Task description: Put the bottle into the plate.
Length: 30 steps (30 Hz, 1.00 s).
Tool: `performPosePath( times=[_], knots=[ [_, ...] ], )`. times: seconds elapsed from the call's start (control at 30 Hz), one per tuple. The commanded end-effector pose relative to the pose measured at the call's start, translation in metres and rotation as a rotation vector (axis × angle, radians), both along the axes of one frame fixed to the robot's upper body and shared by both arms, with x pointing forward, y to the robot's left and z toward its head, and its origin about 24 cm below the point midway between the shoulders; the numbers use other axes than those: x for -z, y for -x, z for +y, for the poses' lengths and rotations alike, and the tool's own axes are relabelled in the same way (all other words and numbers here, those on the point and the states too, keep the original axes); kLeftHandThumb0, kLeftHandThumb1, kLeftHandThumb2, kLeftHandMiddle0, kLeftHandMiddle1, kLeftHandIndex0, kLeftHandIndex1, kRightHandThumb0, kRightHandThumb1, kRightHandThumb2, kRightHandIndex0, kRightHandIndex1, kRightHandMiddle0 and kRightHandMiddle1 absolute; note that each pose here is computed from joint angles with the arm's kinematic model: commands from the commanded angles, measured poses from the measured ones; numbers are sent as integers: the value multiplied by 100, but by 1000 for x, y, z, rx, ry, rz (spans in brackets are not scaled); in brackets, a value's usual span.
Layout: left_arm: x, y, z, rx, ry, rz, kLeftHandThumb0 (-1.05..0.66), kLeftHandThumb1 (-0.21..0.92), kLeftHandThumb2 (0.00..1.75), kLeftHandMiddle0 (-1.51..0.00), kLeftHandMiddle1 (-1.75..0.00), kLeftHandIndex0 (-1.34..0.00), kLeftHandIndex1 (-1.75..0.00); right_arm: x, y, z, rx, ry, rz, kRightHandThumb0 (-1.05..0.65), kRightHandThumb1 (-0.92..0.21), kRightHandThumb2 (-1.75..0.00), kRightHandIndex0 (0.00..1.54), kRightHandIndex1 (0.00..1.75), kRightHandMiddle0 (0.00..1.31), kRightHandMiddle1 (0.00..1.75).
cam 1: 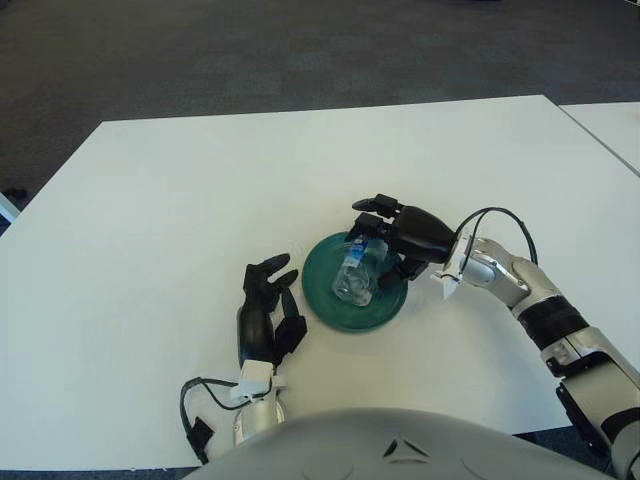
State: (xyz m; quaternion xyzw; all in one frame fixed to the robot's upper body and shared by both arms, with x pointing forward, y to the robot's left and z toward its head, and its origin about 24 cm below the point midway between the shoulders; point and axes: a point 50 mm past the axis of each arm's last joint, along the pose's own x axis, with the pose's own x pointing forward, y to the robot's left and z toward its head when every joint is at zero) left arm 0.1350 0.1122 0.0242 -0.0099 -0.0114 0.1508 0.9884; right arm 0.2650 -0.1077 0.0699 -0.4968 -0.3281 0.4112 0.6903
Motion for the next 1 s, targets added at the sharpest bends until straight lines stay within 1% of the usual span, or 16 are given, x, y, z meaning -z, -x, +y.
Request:
performPosePath(
  times=[0.0, 0.23, 0.43, 0.6, 0.67, 0.73, 0.8, 0.87, 0.97],
  knots=[
    [-6, -18, 3, -20, 33, -34, -92, 92, 91, -50, -49, -19, -105, -5, -4, -2, 11, -38, 13, -95, -92, -81, 37, 9, 0, 76],
    [-5, -21, 2, -10, 27, -17, -94, 92, 97, -49, -42, -17, -103, -6, -4, -4, 21, -75, 56, -97, -92, -83, 39, 8, 0, 76],
    [-5, -24, 0, -5, 32, -3, -93, 92, 101, -50, -36, -16, -101, -6, -3, -7, 36, -92, 84, -96, -92, -81, 40, 6, 0, 78],
    [-7, -28, -1, 1, 36, -10, -90, 92, 103, -51, -33, -17, -100, -7, -4, -14, 87, -148, 127, -98, -92, -79, 42, 6, 0, 82],
    [-8, -30, -2, 2, 42, -12, -89, 92, 104, -52, -33, -18, -100, -9, -5, -18, 118, -207, 166, -99, -92, -79, 43, 5, 0, 85],
    [-7, -31, -1, 5, 50, -12, -88, 92, 104, -53, -34, -18, -101, -12, -7, -24, 151, -288, 239, -100, -92, -78, 44, 5, 0, 87],
    [-7, -32, -1, 6, 53, -11, -87, 92, 104, -54, -34, -19, -101, -13, -7, -25, 158, -316, 272, -101, -92, -78, 45, 5, 0, 89],
    [-6, -32, -1, 10, 61, -11, -87, 92, 105, -54, -33, -19, -100, -12, -9, -29, 192, -398, 347, -101, -92, -79, 45, 5, 1, 90],
    [-5, -32, 0, 16, 69, -11, -88, 92, 105, -54, -33, -18, -100, 2, -22, -44, 267, -492, 466, -101, -92, -83, 46, 5, 2, 91]
  ],
)
